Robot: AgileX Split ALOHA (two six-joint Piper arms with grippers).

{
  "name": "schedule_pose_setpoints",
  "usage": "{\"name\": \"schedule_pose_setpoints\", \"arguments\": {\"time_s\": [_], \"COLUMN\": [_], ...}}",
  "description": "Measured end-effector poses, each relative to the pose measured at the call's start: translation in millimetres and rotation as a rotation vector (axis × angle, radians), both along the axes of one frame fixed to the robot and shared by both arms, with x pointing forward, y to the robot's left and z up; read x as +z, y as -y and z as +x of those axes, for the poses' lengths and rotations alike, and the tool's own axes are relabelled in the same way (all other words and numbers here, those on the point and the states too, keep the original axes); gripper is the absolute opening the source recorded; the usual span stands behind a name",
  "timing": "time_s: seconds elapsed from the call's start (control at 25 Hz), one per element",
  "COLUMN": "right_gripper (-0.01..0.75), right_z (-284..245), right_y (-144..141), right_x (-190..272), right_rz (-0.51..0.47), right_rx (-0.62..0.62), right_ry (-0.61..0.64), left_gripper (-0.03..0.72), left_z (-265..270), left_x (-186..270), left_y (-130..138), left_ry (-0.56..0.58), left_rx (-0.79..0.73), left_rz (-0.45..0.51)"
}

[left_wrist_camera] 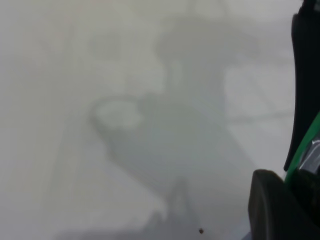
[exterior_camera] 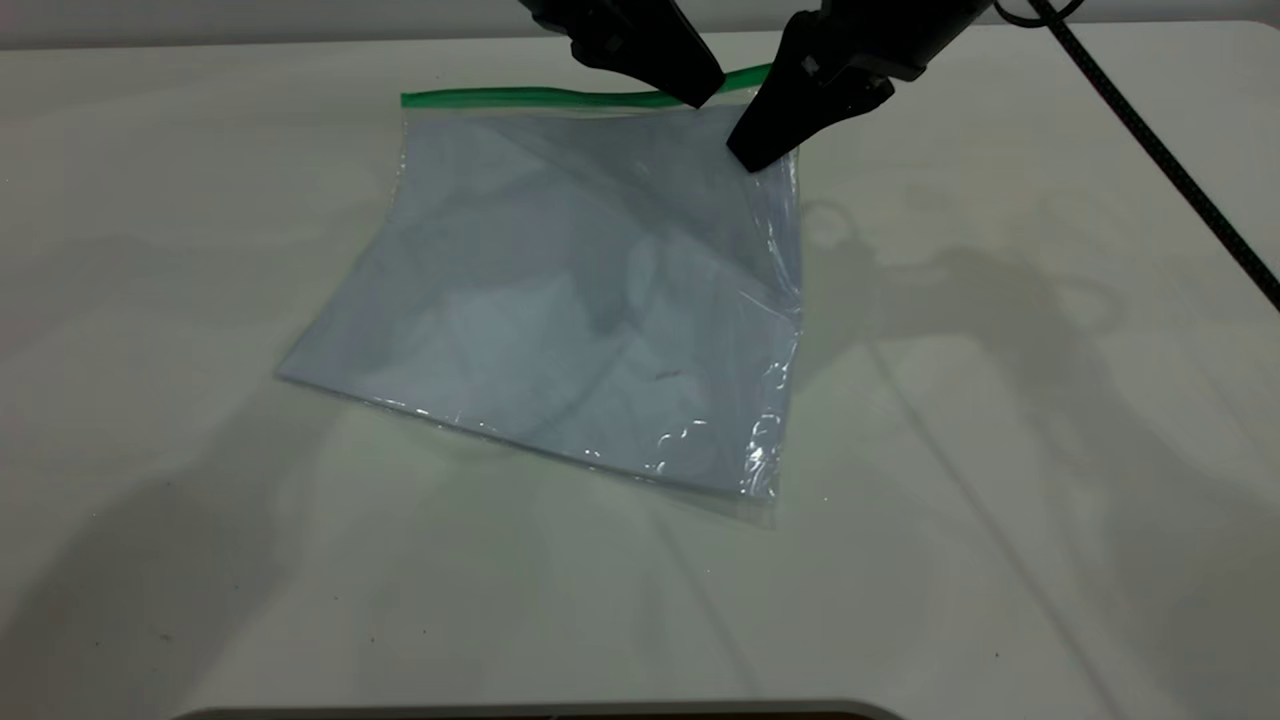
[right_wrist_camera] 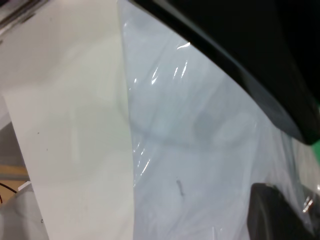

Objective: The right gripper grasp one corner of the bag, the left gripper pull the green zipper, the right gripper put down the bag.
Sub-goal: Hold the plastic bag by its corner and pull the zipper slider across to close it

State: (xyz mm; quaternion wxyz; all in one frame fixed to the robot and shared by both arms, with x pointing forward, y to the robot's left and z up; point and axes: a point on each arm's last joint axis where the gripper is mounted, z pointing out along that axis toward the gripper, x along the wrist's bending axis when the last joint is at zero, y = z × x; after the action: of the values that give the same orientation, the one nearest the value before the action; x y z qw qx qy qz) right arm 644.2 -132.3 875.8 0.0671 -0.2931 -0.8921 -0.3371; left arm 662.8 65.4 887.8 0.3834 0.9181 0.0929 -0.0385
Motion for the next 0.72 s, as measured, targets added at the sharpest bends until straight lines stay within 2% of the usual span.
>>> {"name": "schedule_pose_setpoints", "arguments": {"time_s": [0.72], "right_gripper": [0.034], "right_z": [9.2], "right_y": [20.9], "right_x": [5.6], "right_rz": [0.038], "right_rx": [-0.064], "right_ry": [-0.009], "left_gripper": [0.069], "left_z": [6.1], "left_x": [1.5], "left_y": [-4.3], "left_ry": [0.035], "left_rx": [0.032], "left_rz": [-0.005]}}
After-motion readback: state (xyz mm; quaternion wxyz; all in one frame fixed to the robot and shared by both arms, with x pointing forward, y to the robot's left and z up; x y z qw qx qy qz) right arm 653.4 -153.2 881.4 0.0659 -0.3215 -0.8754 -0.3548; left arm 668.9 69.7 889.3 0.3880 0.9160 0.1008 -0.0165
